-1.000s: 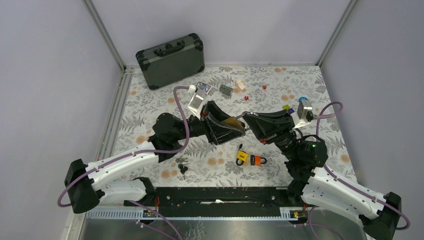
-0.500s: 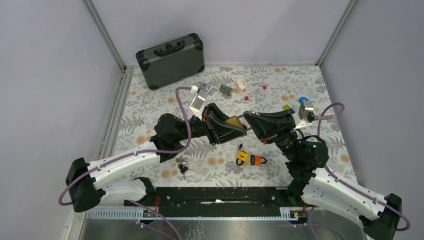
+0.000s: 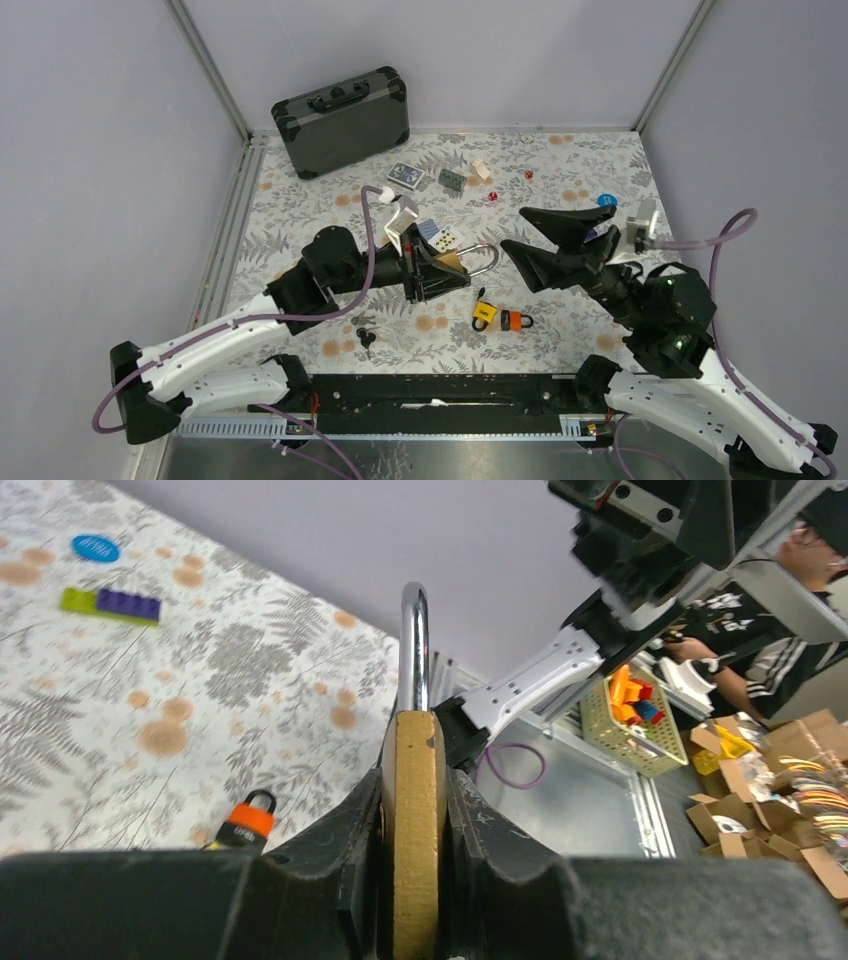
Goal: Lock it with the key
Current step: Lock the lock.
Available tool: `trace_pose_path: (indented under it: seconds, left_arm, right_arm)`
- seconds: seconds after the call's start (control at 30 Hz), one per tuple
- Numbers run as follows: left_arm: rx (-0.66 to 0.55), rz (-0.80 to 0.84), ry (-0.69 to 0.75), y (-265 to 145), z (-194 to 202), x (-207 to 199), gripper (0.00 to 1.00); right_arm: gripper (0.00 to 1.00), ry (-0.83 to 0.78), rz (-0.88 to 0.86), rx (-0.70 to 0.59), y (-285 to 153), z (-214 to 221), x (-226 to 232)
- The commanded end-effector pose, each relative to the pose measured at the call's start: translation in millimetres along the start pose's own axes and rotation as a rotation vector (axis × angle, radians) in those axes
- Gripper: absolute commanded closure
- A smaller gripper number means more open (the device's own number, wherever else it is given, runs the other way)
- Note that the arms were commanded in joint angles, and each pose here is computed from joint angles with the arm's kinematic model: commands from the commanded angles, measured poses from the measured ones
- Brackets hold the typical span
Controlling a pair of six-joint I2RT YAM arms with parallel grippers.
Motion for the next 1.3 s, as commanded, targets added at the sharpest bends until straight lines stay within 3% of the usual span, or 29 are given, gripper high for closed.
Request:
trace_pose_path:
  seconds: [0.0, 0.1, 0.37, 0.67, 0.83, 1.0, 1.13, 1.27]
  left_arm:
    - [-0.116, -0.047, 0.096, -17, -46, -22, 1.0]
    - [-0.089, -0.094, 0.071, -21, -41, -19, 1.0]
    - [-0.042, -0.18, 0.042, -30, -29, -9, 1.0]
    - [-0.026, -0.172, 0.036, -26, -27, -9, 1.0]
    - [-0.032, -0.16, 0.03, -24, -28, -10, 1.0]
    - [-0.021, -0.157, 0.026, -23, -25, -9, 1.0]
    - [-0.019, -0.155, 0.025, -22, -25, -9, 1.0]
    - [-0.022, -0.151, 0.025, -21, -25, -9, 1.0]
  right_arm:
    - [0.28, -0.172, 0.042, 0.352, -3, 47, -18]
    - [0.3, -0.177, 0.033, 0.448, -3, 63, -21]
    - [0.39, -0.124, 0.025, 0.552, -5, 97, -24]
    - [0.43, -0.113, 0.068, 0.53, -8, 116, -33]
    - [0.43, -0.097, 0.079, 0.447, -3, 115, -34]
    - [0.5, -0.07, 0.071, 0.366, -1, 112, -32]
    - [0.58, -0.059, 0.064, 0.35, -3, 113, -31]
    - [0.61, -0.053, 0.059, 0.357, -4, 116, -30]
Point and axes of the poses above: each gripper's point midway between its finger pads, its own y axis out along the fingers, its own x axis along the line the jaws close on, z = x × y, the point moved 6 cm from there along -y, back along the fingers, and after that the axes turned 1 degree about -y, right-handed, at the moved point
